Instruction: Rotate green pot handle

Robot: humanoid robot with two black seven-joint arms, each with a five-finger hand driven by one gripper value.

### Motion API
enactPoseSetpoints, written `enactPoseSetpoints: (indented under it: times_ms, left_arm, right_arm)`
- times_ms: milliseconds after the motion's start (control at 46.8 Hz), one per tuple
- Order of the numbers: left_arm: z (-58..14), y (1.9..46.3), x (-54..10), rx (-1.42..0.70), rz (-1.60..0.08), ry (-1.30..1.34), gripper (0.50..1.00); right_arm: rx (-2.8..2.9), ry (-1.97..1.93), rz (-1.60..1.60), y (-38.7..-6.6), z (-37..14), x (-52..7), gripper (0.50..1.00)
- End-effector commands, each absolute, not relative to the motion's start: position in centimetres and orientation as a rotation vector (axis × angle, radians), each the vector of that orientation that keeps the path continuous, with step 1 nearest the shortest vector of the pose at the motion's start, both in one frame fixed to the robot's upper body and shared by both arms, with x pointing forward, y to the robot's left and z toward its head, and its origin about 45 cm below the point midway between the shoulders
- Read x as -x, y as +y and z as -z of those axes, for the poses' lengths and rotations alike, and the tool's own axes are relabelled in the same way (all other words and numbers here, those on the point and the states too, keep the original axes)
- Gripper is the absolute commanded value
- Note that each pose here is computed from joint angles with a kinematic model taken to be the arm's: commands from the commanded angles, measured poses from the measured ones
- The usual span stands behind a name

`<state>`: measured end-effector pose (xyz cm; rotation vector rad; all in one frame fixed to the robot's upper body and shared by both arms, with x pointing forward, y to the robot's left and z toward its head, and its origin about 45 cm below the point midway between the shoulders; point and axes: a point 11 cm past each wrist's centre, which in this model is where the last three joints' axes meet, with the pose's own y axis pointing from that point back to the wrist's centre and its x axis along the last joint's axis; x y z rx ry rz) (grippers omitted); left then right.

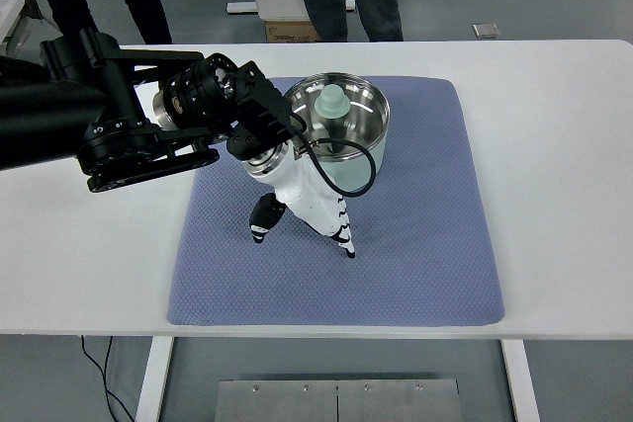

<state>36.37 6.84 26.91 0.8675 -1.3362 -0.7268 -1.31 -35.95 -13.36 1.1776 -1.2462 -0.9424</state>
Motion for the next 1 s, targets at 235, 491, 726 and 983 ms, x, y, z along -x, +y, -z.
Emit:
enactPoseSetpoints:
  times_ms: [235, 491, 726, 983]
  left_arm:
    - [-26.8, 8.0, -36.7, -0.898, 0.726, -1.325, 1.000]
    - [-27.4, 9.8, -37.6, -0.931, 0.687, -1.314, 1.000]
    - [-27.9, 11.3, -38.3, -0.959, 0.655, -1.304, 1.000]
    - [-28.2, 12.7, -38.8, -0.984, 0.627, -1.292, 1.000]
  right_arm:
    - [-1.179, -1.246, 0.943, -35.9, 13.4, 1.3, 1.000]
    - [-1.176, -1.246, 0.942, -36.0, 13.3, 1.3, 1.000]
    - [-1.176, -1.246, 0.942, -36.0, 13.3, 1.3, 1.000]
    - [-1.179, -1.246, 0.943, -35.9, 13.4, 1.3, 1.000]
